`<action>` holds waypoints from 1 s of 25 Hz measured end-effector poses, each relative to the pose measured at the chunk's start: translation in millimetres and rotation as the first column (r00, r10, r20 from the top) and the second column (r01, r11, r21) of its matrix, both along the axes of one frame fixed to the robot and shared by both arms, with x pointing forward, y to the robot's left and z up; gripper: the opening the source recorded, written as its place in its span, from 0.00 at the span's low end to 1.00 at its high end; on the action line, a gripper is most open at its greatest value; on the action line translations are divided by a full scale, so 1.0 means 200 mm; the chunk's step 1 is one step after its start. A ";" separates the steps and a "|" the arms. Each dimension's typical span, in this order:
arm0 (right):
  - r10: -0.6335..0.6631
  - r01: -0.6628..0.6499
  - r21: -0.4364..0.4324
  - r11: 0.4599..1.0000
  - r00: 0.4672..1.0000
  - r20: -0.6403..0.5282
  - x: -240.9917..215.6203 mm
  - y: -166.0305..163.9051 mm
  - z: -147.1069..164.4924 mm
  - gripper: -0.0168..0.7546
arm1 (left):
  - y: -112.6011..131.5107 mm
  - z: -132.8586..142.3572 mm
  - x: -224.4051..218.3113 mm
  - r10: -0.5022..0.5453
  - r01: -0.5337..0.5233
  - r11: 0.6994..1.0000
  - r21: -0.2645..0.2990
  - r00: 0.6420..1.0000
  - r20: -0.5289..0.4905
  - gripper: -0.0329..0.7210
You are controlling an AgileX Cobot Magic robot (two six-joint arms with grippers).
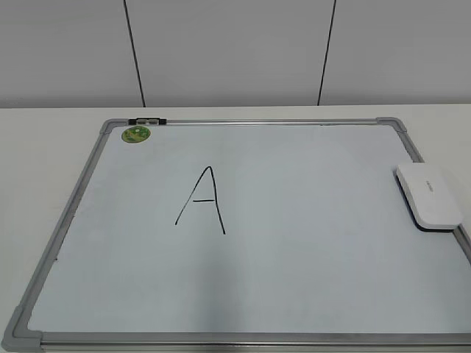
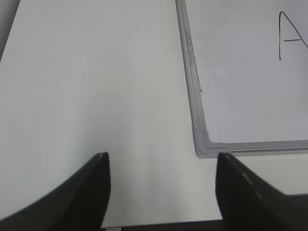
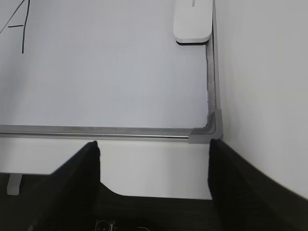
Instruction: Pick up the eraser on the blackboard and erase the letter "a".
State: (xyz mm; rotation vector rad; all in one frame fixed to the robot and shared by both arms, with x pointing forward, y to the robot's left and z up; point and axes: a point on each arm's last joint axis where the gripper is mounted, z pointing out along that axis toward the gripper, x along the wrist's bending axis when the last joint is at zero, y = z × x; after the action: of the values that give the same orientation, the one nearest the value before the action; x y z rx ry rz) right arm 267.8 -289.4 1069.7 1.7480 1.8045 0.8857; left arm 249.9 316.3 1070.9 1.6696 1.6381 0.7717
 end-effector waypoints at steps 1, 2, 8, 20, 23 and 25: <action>0.002 -0.002 -0.002 1.000 1.000 0.001 -0.01 0.00 -0.02 0.69 | 0.00 -0.01 0.00 0.000 0.000 1.000 -0.001 1.000 0.004 0.70; 0.003 -0.004 -0.004 1.000 1.000 -0.005 -0.02 0.00 -0.05 0.69 | 0.00 -0.02 -0.01 -0.002 0.002 1.000 -0.003 1.000 0.012 0.70; 0.015 -0.015 -0.017 1.000 1.000 -0.017 -0.04 0.00 -0.13 0.69 | -0.01 -0.09 0.01 -0.041 0.041 0.999 0.004 0.999 0.022 0.70; 0.006 -0.005 -0.036 0.999 1.000 0.002 -0.03 -0.01 -0.12 0.69 | -0.03 -0.09 0.01 -0.078 0.078 0.997 0.011 0.997 0.029 0.70; 0.003 -0.004 -0.042 0.999 1.000 -0.005 -0.03 -0.01 -0.13 0.69 | -0.03 -0.09 0.01 -0.078 0.078 0.997 0.011 0.996 0.030 0.70; 0.005 -0.006 -0.050 0.999 1.000 -0.008 -0.03 -0.02 -0.14 0.69 | -0.03 -0.09 0.01 -0.079 0.078 0.997 0.012 0.996 0.030 0.70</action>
State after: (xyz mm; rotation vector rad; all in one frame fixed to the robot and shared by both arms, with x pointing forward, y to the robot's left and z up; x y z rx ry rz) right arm 261.9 -292.4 1041.6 1.7191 1.8219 0.8301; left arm 251.0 311.1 1053.6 1.7107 1.5409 0.7641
